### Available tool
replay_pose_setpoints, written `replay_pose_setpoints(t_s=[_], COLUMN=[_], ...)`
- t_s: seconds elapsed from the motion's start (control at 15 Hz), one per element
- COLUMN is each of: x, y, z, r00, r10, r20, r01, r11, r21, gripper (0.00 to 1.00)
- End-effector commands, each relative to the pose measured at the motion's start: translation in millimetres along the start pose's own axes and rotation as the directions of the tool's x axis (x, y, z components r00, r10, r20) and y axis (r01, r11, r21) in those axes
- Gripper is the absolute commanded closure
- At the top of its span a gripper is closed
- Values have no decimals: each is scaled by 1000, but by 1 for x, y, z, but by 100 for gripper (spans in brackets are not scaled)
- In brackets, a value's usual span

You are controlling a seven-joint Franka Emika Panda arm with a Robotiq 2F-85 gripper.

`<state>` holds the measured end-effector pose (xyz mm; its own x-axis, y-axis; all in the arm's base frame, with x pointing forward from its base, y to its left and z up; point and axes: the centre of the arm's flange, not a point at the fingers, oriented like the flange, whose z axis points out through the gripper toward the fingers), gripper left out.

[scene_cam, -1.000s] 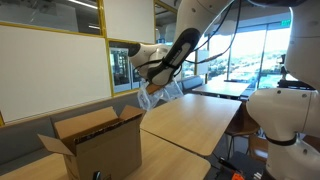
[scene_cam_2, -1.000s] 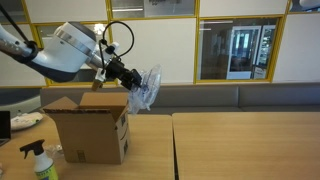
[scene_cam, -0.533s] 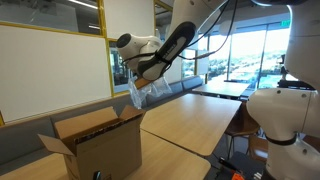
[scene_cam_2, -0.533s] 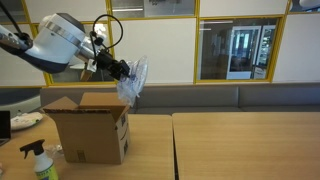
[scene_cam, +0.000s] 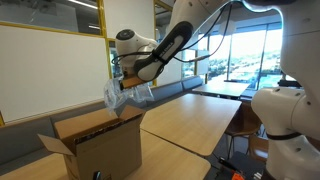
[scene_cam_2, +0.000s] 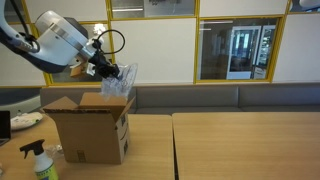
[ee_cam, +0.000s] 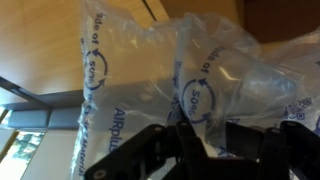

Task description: Pick up the objects from the table and put them in the box.

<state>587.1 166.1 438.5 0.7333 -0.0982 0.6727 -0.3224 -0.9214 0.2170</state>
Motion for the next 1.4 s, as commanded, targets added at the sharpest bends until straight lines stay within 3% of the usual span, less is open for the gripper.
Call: replay_pose_setpoints(t_s=[0.0,0.27,0.53,0.93,1.33], x=[8,-11,-43,-77,-103], y=[-21,-44,-72,-94,-100], z=[30,60,91,133,171], r00=[999,996,985,957,932], r10=[-13,-26,-69,-130,-179], r20=[36,89,157,258,314], r01=[6,-6,-7,-16,-4], r11=[982,940,899,867,864], r21=[187,341,438,497,504], gripper=[83,83,83,83,83])
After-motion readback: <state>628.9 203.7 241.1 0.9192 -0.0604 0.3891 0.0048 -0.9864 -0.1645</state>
